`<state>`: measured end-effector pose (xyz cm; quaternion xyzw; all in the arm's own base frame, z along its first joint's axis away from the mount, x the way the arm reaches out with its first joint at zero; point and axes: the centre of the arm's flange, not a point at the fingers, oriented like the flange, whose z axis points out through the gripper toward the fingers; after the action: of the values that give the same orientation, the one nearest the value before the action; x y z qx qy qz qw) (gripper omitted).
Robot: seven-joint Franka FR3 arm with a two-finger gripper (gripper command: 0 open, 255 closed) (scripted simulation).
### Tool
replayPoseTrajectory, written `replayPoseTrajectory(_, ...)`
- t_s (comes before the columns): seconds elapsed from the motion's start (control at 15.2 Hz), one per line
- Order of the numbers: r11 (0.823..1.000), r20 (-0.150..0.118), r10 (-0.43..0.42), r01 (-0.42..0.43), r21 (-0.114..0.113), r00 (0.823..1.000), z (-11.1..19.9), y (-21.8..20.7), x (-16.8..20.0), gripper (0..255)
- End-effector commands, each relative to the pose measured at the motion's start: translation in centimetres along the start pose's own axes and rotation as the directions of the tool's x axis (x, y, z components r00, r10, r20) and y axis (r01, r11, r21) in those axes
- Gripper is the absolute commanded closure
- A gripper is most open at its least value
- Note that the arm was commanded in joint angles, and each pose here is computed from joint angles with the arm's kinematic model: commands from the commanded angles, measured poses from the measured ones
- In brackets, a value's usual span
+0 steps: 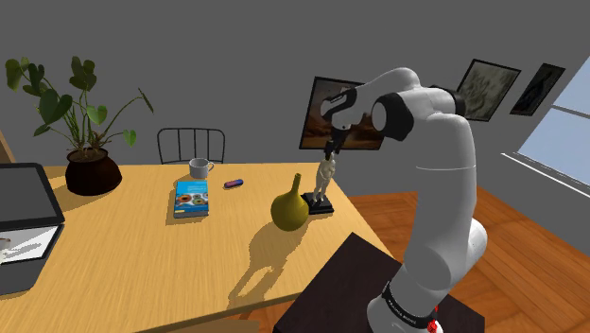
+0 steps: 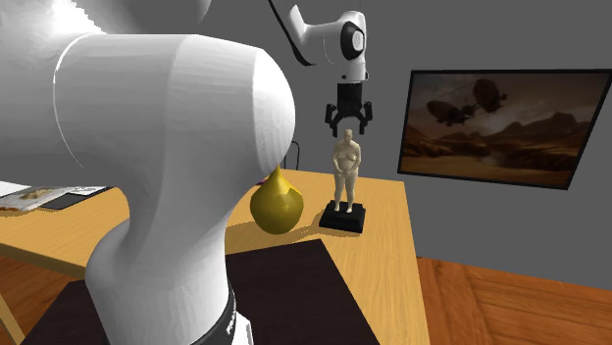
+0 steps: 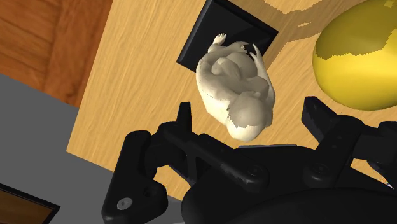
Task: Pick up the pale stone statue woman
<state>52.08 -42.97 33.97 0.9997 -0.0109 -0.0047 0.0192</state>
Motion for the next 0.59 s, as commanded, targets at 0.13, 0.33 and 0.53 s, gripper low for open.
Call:
replayPoseTrajectory(0.13,1.000,0.000,0.000,0.000,0.000,1.000,0.42,-0.01,-0.02,255)
replayPoseTrajectory(0.33,1.000,0.000,0.000,0.000,0.000,1.000,0.40,0.00,-0.02,255)
replayPoseTrajectory(0.53,1.000,0.000,0.000,0.000,0.000,1.000,0.40,-0.02,-0.02,255)
